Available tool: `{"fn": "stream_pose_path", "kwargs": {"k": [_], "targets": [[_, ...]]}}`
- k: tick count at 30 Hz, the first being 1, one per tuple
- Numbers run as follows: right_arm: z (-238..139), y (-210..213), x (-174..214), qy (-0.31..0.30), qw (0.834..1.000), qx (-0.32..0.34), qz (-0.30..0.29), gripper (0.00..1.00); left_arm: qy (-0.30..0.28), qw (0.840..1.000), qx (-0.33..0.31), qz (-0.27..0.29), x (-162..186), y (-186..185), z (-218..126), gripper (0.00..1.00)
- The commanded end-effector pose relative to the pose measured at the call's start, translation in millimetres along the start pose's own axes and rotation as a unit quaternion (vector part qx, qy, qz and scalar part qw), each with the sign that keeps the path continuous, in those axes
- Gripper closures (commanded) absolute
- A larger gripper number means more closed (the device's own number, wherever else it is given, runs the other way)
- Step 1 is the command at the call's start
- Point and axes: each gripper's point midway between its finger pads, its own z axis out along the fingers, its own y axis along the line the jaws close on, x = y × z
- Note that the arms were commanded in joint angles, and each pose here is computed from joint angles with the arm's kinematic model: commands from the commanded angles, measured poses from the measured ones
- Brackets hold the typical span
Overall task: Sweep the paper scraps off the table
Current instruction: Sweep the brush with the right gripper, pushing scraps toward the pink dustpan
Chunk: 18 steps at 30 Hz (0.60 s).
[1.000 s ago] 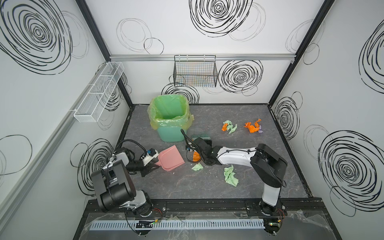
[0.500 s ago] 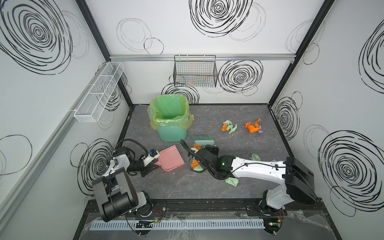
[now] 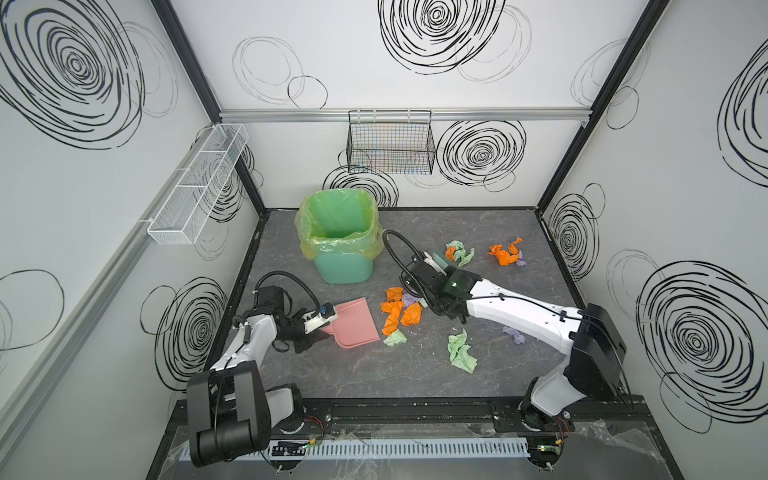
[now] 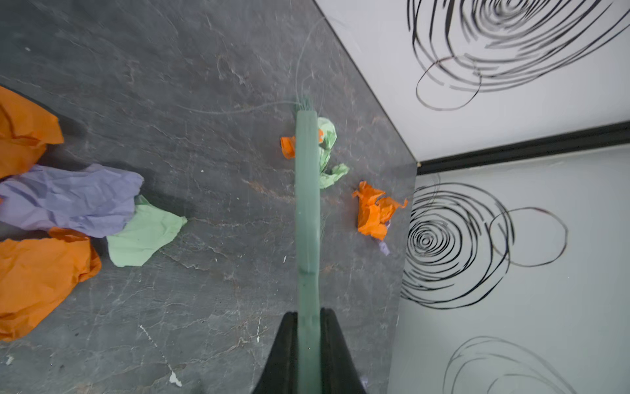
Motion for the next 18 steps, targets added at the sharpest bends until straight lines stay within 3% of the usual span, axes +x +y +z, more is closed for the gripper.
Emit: {"fn": "stream_pose_path", "kwargs": {"k": [1, 9, 18], "targets": [[3, 9, 20, 0.069, 0.995, -0.030, 0.064, 1.00, 0.022, 1.000, -0.017, 0.013, -4, 16, 1, 1.00], [7, 38, 3, 0.076, 0.981, -0.116, 0.138, 1.00, 0.052, 0.998, -0.008, 0.028, -7, 23, 5, 1.00], [12, 69, 24, 0.130, 0.973, -0.151, 0.120, 1.00, 0.061, 0.997, 0.008, 0.040, -12, 22, 15, 1.00]]}}
